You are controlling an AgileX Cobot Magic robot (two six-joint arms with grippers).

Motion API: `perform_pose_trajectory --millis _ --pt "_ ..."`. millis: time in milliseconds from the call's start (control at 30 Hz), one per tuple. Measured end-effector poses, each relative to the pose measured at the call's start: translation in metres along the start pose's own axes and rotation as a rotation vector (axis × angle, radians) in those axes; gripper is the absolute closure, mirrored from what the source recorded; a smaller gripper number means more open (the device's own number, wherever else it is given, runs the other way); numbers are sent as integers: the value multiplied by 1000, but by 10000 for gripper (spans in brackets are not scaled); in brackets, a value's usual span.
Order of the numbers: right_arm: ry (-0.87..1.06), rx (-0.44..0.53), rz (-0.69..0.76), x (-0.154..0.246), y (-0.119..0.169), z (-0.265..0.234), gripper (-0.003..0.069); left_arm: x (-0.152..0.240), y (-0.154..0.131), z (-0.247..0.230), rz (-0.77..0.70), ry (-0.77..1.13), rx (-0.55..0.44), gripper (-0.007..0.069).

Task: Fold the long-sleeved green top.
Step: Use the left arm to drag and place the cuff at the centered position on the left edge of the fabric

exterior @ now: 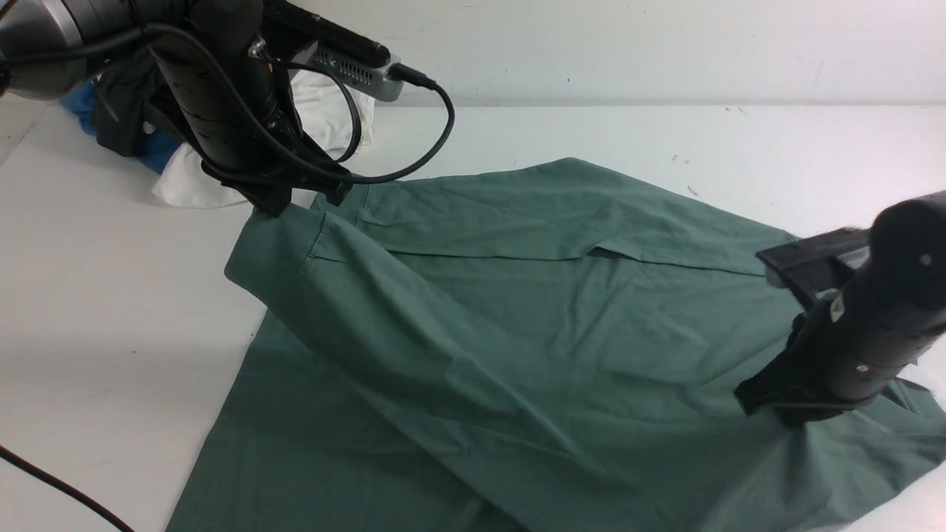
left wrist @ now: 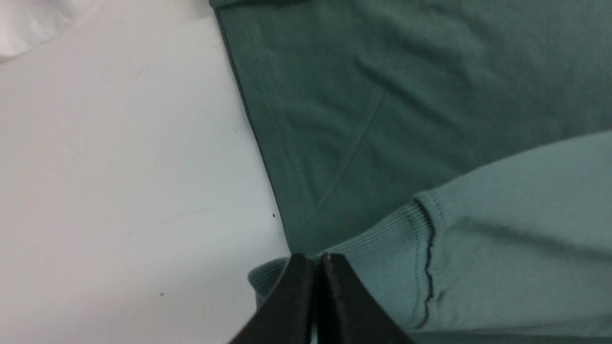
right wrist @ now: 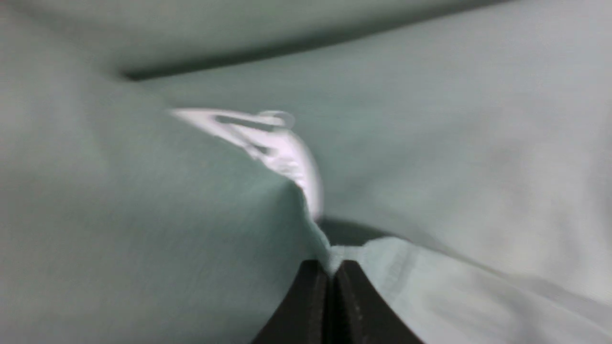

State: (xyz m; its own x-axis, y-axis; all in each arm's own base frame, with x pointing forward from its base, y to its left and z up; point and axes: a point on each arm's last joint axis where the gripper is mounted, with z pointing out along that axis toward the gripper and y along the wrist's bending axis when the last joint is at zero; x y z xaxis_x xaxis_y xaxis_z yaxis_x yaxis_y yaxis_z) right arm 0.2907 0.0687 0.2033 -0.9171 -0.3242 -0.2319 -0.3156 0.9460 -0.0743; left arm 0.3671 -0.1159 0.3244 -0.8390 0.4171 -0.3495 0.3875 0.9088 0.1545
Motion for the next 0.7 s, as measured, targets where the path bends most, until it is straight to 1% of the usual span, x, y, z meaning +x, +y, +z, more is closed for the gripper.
perform_pose_trajectory --millis 33,100,200,233,500,700 --pt "-24 35 29 3 -9 -12 660 -1 0 0 0 -16 -1 631" --pt "-54 71 69 7 -21 -26 660 -4 0 2 -1 -41 -1 631" --pt "-59 85 125 10 -33 -31 660 -9 -1 12 -1 -53 5 631" --pt "-58 85 128 11 -34 -31 660 -9 -1 12 -1 -53 5 631" --pt "-19 79 145 10 -38 -18 661 -18 -9 82 16 16 19 631" --pt "26 72 142 7 -37 1 661 -20 -5 110 -34 15 16 631"
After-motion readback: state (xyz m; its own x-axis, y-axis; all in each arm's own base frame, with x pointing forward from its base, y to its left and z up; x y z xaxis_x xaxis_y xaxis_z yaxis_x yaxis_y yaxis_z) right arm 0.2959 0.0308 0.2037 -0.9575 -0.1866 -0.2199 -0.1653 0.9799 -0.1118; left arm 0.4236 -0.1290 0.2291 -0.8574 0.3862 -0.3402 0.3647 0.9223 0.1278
